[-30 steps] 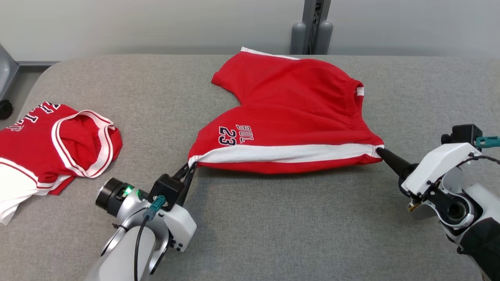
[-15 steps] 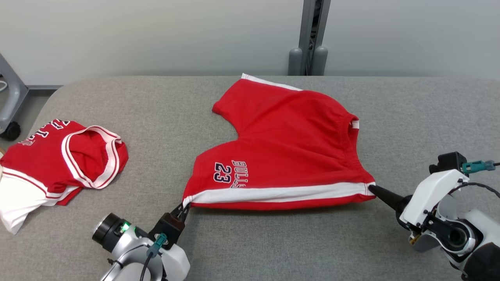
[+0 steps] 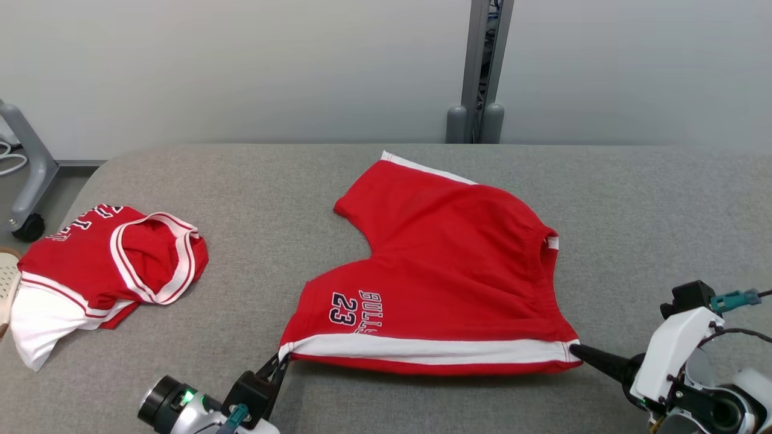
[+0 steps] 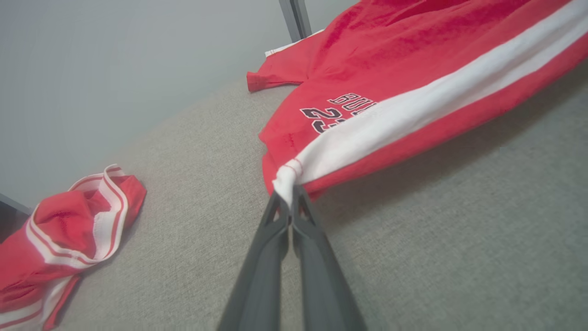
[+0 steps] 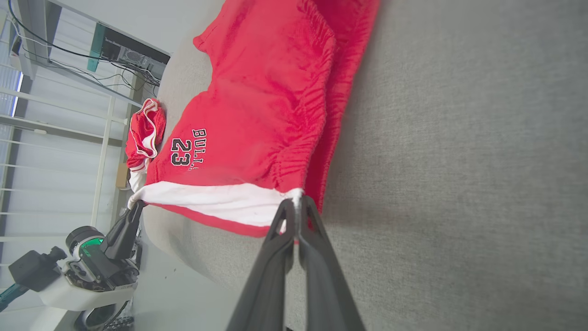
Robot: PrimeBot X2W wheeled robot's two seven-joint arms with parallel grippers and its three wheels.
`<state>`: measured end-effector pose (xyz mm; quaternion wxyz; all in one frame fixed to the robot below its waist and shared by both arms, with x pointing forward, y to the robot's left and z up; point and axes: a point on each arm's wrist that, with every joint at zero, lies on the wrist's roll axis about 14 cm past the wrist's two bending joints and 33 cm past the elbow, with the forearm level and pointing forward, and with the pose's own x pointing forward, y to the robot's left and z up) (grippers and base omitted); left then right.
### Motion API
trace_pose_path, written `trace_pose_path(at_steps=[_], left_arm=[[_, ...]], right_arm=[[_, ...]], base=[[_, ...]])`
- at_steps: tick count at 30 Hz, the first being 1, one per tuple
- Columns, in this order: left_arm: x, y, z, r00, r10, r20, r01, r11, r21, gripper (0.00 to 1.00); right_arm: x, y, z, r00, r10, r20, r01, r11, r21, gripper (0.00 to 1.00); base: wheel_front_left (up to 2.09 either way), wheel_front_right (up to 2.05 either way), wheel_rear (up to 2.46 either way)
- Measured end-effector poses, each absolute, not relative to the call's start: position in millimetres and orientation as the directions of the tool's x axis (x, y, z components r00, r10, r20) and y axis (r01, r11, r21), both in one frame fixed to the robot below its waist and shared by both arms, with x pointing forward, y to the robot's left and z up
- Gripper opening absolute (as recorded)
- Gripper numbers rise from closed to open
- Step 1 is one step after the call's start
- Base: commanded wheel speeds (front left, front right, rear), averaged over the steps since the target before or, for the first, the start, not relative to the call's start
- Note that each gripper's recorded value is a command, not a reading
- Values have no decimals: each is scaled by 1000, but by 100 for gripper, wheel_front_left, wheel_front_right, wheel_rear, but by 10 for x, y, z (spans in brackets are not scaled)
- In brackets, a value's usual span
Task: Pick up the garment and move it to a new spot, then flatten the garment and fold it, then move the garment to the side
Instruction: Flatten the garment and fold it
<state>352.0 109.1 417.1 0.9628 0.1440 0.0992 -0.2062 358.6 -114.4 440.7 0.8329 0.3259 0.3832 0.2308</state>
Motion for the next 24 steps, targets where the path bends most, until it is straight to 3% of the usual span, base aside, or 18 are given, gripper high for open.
trace_pose_path(at_steps=[15, 24], left_arm=[[3141, 1263, 4148, 908, -343, -241, 394, 894, 213, 0], [3257, 1248, 4290, 913, -358, -197, 397, 890, 222, 0]], right_arm=[[3109, -1095, 4279, 494, 691, -527, -139, 661, 737, 0], [3134, -1018, 4324, 488, 714, -502, -142, 633, 761, 0]], base=[[0, 0, 0], [0, 0, 0]])
